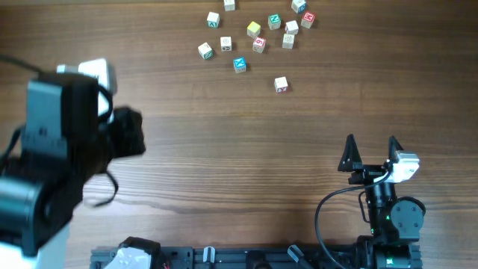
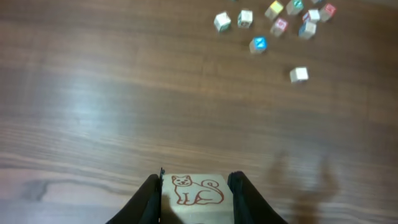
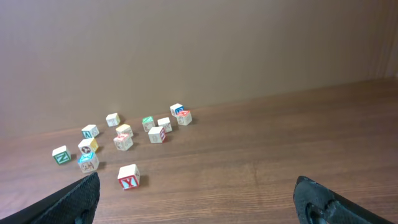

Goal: Form a tower
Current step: 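Set the cat block down on the open table and release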

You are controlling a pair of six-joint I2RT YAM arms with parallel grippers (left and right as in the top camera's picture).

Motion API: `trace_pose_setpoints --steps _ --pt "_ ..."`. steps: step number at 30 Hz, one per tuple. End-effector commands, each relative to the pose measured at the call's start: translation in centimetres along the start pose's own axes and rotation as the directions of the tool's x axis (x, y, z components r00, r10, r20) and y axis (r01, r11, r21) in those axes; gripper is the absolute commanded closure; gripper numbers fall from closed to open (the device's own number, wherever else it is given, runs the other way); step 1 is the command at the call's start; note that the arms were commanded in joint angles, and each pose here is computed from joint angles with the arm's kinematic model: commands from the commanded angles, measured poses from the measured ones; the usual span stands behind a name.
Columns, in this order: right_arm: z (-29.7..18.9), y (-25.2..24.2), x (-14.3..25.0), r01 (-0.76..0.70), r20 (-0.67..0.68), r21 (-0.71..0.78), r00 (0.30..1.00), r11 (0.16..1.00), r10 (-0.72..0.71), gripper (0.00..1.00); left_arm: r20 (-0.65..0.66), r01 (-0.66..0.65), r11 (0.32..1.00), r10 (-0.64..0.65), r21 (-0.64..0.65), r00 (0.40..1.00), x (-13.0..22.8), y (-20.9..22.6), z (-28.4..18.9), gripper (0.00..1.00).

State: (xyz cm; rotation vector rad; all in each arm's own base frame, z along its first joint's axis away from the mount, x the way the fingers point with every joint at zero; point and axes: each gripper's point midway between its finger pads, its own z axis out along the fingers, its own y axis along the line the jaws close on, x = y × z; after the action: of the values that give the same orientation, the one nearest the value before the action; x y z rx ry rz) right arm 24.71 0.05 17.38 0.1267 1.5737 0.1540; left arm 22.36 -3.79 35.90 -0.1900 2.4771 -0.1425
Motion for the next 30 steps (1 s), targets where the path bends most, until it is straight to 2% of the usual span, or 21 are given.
trace_pose_setpoints --steps 1,4,6,7,8,10,11,14,17,19,22,24,26,28,30 --pt "0.0 0.4 -0.1 -0.007 0.004 -0.021 1.0 1.0 0.007 0.0 -0.088 -0.026 0.999 0.024 -0.021 0.996 3.7 0.9 3.2 0.8" --pt "0.0 0.4 -0.1 -0.007 0.004 -0.021 1.0 1.0 0.007 0.0 -0.118 0.009 1.0 -0.012 -0.029 0.993 6.2 1.1 8.8 0.79" --pt "0.0 0.4 -0.1 -0.007 0.004 -0.021 1.0 1.0 0.007 0.0 -0.122 0.08 0.997 -0.081 -0.012 0.989 7.2 0.6 13.2 0.79" --pt "0.0 0.4 -0.1 -0.007 0.004 -0.021 1.0 1.0 0.007 0.0 -0.14 0.134 0.99 -0.128 0.033 0.982 8.1 -0.4 16.9 0.71" --pt "0.0 0.4 -0.1 -0.007 0.004 -0.021 1.0 1.0 0.007 0.0 -0.162 0.183 0.982 -0.173 0.048 0.971 8.4 -1.0 18.3 0.73" --pt "0.0 0.4 -0.1 -0.008 0.004 -0.021 1.0 1.0 0.008 0.0 -0.209 0.252 0.966 -0.236 0.052 0.949 8.6 -1.9 20.5 0.83" --pt "0.0 0.4 -0.1 -0.007 0.004 -0.021 1.0 1.0 0.007 0.0 -0.219 0.249 0.967 -0.233 0.048 0.947 8.5 -2.0 21.6 0.85" --pt "0.0 0.4 -0.1 -0.007 0.004 -0.021 1.0 1.0 0.008 0.0 -0.25 0.217 0.976 -0.21 0.0 0.945 8.8 -1.8 25.3 0.79" --pt "0.0 0.4 -0.1 -0.007 0.004 -0.021 1.0 1.0 0.007 0.0 -0.358 0.123 0.992 -0.129 -0.041 0.925 11.4 -1.1 28.1 0.8" --pt "0.0 0.4 -0.1 -0.007 0.004 -0.021 1.0 1.0 0.007 0.0 -0.421 0.044 0.998 -0.062 -0.053 0.905 13.0 -0.4 29.7 0.73" --pt "0.0 0.4 -0.1 -0.007 0.004 -0.021 1.0 1.0 0.007 0.0 -0.45 -0.02 0.996 -0.02 -0.085 0.893 14.0 0.5 31.7 0.64" --pt "0.0 0.4 -0.1 -0.007 0.004 -0.021 1.0 1.0 0.007 0.0 -0.453 -0.034 0.997 -0.002 -0.072 0.891 14.3 0.3 33.1 0.66" --pt "0.0 0.4 -0.1 -0.007 0.004 -0.021 1.0 1.0 0.007 0.0 -0.444 -0.053 0.996 0.014 -0.075 0.896 14.3 0.3 34.0 0.73" --pt "0.0 0.4 -0.1 -0.007 0.004 -0.021 1.0 1.0 0.007 0.0 -0.419 -0.053 0.996 0.016 -0.076 0.908 13.7 0.3 34.3 0.72" --pt "0.0 0.4 -0.1 -0.007 0.004 -0.021 1.0 1.0 0.007 0.0 -0.415 -0.024 1.0 0.02 -0.004 0.909 13.6 -1.4 34.5 0.74"
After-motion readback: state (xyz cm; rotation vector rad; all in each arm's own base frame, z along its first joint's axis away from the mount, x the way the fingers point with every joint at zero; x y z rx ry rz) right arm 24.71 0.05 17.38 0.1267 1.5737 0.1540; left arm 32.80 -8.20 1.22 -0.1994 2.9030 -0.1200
